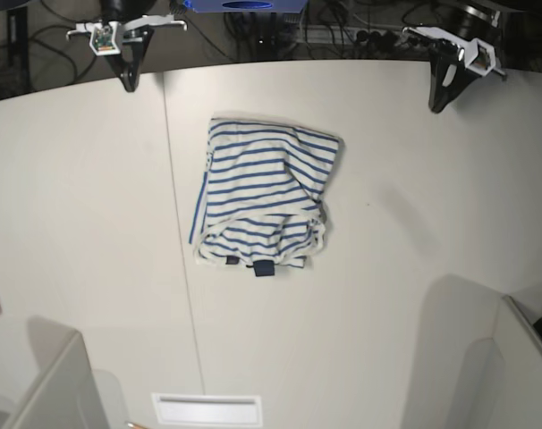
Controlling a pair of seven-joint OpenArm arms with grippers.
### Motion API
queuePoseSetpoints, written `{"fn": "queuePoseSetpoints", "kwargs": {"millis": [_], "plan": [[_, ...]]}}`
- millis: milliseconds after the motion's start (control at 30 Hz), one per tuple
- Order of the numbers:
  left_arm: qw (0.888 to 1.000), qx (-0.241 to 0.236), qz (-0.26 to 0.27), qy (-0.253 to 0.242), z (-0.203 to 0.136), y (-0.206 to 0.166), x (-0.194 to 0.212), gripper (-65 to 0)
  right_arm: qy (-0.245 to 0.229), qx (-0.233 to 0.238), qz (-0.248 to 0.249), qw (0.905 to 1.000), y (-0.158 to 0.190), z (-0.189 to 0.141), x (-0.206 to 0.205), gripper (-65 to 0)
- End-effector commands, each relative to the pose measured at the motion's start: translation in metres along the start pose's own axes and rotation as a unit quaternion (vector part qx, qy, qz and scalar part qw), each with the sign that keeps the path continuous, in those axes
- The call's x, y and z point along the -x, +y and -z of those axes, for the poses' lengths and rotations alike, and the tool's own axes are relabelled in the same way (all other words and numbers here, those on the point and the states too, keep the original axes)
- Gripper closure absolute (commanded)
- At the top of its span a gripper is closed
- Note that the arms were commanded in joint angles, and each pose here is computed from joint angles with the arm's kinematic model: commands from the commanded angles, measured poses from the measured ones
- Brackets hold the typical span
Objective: Fold the T-shirt properly
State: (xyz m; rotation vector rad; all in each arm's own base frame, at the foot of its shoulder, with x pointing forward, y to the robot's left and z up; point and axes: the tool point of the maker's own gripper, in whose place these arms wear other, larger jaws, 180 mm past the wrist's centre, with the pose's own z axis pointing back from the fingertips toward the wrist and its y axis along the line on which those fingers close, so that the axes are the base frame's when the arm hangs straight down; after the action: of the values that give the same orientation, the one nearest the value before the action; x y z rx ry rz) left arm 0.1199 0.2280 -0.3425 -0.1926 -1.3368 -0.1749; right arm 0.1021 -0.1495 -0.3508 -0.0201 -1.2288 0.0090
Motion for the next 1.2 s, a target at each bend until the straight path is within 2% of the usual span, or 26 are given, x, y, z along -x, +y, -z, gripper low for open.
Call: {"fn": "queuePoseSetpoints", "kwargs": {"millis": [0, 133, 300, 467, 600, 633, 700, 833, 933, 1033, 1100, 1167], "plan": [[0.999, -0.005, -0.028, -0.028, -0.012, 0.001, -0.005, 0.0, -0.003, -0.005, -0.004, 1.0, 0.002, -0.012, 0.002, 0.0], [0.995, -0.054, -0.08, -0.017, -0.058, 0.01, 0.027, 0.0, 0.096, -0.039, 0.006, 0.9946, 0.024, -0.062, 0.056, 0.0], [0.982, -0.126, -0.141, 0.009, -0.126, 0.012, 0.079, 0.0, 0.194, -0.119, -0.012, 0.9736, 0.056, -0.121, 0.136, 0.0], [0.961, -0.18, -0.2, 0.057, -0.163, 0.0, 0.14, 0.0, 0.243, -0.179, -0.104, 0.9478, 0.077, -0.139, 0.2, 0.0], [0.942, -0.214, -0.232, 0.109, -0.186, -0.011, 0.183, 0.0, 0.247, -0.238, -0.192, 0.9195, 0.089, -0.142, 0.237, 0.0], [0.939, -0.217, -0.239, 0.12, -0.189, -0.016, 0.19, 0.0, 0.245, -0.247, -0.204, 0.915, 0.093, -0.14, 0.242, 0.0], [0.933, -0.219, -0.247, 0.143, -0.192, -0.023, 0.202, 0.0, 0.259, -0.24, -0.208, 0.9123, 0.097, -0.136, 0.254, 0.0], [0.918, -0.215, -0.266, 0.201, -0.182, -0.033, 0.231, 0.0, 0.318, -0.172, -0.193, 0.9122, 0.084, -0.121, 0.283, 0.0], [0.905, -0.191, -0.284, 0.253, -0.161, -0.043, 0.254, 0.0, 0.343, -0.159, -0.194, 0.9053, 0.077, -0.106, 0.299, 0.0], [0.884, -0.145, -0.3, 0.328, -0.14, -0.061, 0.279, 0.0, 0.368, -0.141, -0.191, 0.8989, 0.067, -0.09, 0.313, 0.0], [0.87, -0.116, -0.279, 0.39, -0.129, -0.067, 0.297, 0.0, 0.392, -0.124, -0.183, 0.8929, 0.057, -0.079, 0.321, 0.0], [0.86, -0.083, -0.227, 0.449, -0.126, -0.07, 0.311, 0.0, 0.423, -0.098, -0.179, 0.8831, 0.043, -0.066, 0.327, 0.0]]}}
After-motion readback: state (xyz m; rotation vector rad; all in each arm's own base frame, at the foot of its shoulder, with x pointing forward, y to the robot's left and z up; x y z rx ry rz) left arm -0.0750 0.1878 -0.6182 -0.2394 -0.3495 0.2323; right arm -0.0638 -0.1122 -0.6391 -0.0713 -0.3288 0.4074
